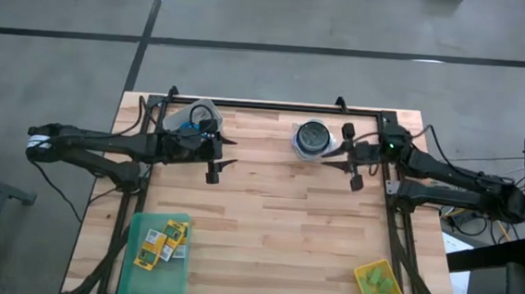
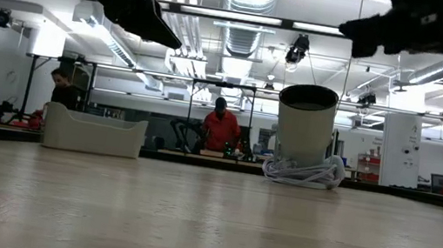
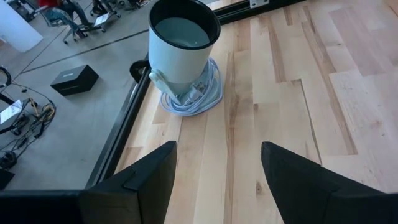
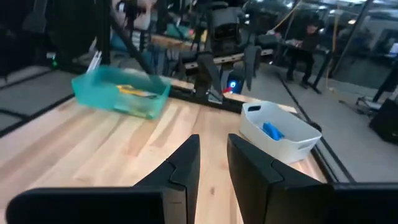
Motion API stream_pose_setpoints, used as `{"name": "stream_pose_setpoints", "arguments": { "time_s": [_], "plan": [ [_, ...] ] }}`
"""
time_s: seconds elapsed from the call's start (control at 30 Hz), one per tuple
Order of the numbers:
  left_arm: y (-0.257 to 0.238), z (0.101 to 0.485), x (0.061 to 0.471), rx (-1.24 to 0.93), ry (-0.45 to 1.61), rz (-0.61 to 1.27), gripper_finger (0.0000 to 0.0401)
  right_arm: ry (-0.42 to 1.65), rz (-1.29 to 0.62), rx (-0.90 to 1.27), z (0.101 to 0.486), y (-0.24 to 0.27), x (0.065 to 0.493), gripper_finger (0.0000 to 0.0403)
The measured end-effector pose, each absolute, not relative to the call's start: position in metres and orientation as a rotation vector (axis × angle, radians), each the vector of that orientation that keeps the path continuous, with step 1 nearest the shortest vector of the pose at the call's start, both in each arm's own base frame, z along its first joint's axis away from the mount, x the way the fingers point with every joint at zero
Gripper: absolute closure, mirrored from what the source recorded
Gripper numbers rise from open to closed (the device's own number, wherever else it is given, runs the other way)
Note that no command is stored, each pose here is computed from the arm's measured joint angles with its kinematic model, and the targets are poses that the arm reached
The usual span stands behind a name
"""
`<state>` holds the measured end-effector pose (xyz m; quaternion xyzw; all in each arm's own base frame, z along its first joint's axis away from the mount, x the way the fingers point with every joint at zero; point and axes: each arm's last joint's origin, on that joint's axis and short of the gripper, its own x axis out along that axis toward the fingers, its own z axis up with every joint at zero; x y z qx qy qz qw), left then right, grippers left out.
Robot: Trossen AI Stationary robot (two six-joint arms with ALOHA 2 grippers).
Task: Pick & Place School Supplies
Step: Return to Home Position
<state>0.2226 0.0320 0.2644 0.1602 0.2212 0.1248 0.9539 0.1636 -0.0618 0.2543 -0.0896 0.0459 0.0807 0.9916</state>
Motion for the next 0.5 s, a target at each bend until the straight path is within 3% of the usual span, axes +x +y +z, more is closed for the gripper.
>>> {"name": "stream_pose_setpoints", "arguments": {
  "time_s": [0.2, 0.4, 0.5],
  "plan": [
    [0.032, 0.264, 0.223, 0.325, 0.45, 0.253, 0.016, -0.013, 0.135, -0.092, 0.229, -0.054, 0.145, 0.0324],
    [0.032, 0.264, 0.223, 0.325, 0.449, 0.253, 0.016, -0.006, -0.064, 0.116, 0.203, -0.053, 0.133, 0.0323],
    [0.032, 0.264, 0.223, 0.325, 0.45, 0.253, 0.016, -0.011, -0.063, 0.122, 0.197, -0.051, 0.129, 0.0324]
  ]
}}
